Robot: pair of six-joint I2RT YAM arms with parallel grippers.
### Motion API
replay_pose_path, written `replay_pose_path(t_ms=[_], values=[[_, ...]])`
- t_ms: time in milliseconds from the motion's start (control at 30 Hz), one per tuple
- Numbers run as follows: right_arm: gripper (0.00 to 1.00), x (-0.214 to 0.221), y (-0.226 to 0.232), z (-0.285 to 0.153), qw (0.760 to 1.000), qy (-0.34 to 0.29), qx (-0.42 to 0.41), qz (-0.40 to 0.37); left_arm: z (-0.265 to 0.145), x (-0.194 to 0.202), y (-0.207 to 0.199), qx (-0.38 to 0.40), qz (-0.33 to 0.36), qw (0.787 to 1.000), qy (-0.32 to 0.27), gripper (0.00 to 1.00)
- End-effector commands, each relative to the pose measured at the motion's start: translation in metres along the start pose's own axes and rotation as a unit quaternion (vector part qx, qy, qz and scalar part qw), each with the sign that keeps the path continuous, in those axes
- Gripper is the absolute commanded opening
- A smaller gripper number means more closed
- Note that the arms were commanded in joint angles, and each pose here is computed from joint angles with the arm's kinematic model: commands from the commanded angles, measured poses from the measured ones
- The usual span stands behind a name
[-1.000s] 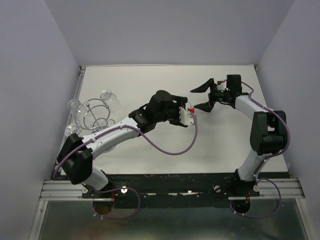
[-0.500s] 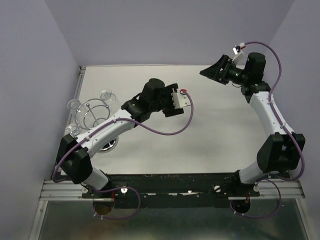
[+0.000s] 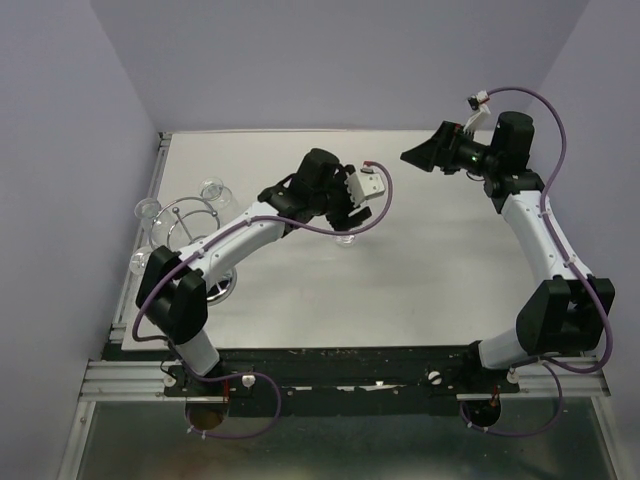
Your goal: Take the wine glass off the wine glass rack
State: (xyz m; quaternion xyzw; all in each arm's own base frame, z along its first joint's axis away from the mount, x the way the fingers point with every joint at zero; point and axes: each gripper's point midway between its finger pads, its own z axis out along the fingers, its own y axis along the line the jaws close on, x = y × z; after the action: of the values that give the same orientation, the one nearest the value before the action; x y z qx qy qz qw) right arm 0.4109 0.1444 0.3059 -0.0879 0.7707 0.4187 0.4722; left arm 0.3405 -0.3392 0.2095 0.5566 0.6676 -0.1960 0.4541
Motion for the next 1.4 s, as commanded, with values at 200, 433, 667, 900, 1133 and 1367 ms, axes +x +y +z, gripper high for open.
replay_pose_path(t_ms=[200, 433, 667, 900, 1133, 1367], values=[[1.0, 0.002, 0.002, 0.001, 1.0, 0.011, -0.022, -0.012, 0.004, -0.02, 0.009, 0.009, -0.078, 0.996, -0.032, 0.59], [1.0, 0.008, 0.003, 0.004, 0.999, 0.022, -0.035, 0.001, 0.02, -0.008, 0.01, 0.024, -0.109, 0.994, 0.006, 0.69], [1.0, 0.007, 0.009, 0.0, 0.999, 0.02, -0.041, -0.017, 0.014, -0.017, 0.017, 0.008, -0.106, 0.994, -0.017, 0.99], [1.0, 0.01, -0.002, -0.005, 0.992, 0.011, -0.024, -0.127, -0.031, -0.078, 0.056, -0.03, -0.116, 0.988, -0.095, 0.99], [1.0, 0.033, 0.017, 0.013, 0.957, 0.058, -0.055, -0.28, -0.113, -0.107, 0.122, -0.15, -0.118, 0.97, -0.153, 0.99], [1.0, 0.072, 0.052, 0.031, 0.903, 0.104, -0.117, -0.401, -0.169, -0.092, 0.157, -0.229, -0.141, 0.948, -0.17, 0.99]])
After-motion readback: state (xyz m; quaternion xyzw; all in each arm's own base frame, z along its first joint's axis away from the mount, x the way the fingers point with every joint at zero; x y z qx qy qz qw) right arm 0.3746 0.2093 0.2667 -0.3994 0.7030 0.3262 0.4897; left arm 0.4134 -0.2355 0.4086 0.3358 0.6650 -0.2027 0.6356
